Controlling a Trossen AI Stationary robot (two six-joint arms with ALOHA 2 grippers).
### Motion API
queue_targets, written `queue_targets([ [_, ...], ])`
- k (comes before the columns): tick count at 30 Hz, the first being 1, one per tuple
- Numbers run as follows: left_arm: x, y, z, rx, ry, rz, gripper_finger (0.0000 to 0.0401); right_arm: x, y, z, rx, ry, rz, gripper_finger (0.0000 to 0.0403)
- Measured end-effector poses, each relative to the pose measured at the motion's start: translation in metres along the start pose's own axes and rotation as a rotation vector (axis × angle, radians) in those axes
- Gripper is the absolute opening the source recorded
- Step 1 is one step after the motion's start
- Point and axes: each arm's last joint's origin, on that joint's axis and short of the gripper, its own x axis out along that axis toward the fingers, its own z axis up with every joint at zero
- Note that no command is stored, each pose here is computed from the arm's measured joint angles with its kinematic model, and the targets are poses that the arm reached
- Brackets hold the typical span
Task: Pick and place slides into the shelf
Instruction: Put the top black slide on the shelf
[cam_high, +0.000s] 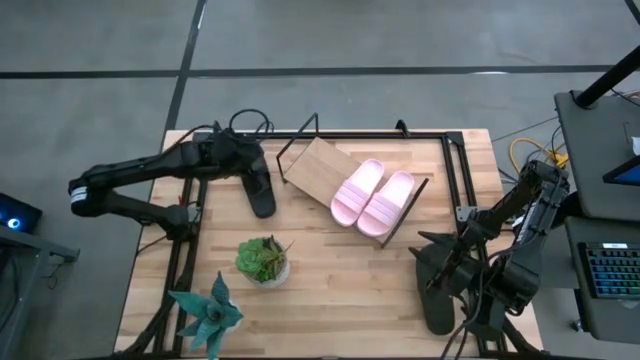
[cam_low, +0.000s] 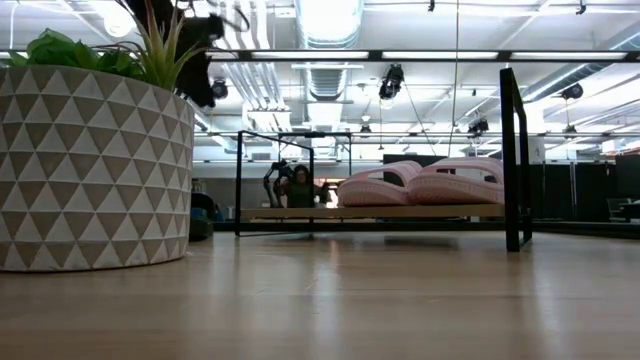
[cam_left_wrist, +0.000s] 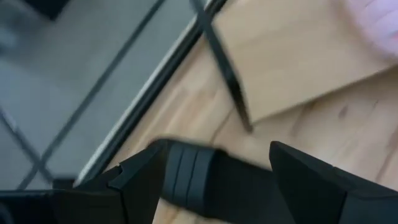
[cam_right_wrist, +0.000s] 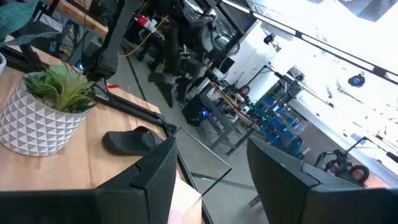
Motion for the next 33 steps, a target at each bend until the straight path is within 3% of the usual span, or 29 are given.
queue_targets([
  [10, 0.039, -0.016, -0.015, 0.144, 0.300, 0.061, 0.0267, 0.000, 0.000, 0.000, 0.002, 0.002, 0.003, 0.0187],
  [18, 0.073, -0.028, -0.025, 0.289, 0.413, 0.149, 0.0267, 0.000, 0.000, 0.000, 0.001, 0.003, 0.003, 0.0187],
  [22, 0.083, -0.029, -0.035, 0.379, 0.408, 0.235, 0.0267, 0.000, 0.000, 0.000, 0.000, 0.005, 0.006, 0.0187],
  [33, 0.087, -0.026, -0.066, 0.452, 0.238, 0.209, 0.0267, 0.000, 0.001, -0.002, -0.007, 0.005, 0.006, 0.0187],
])
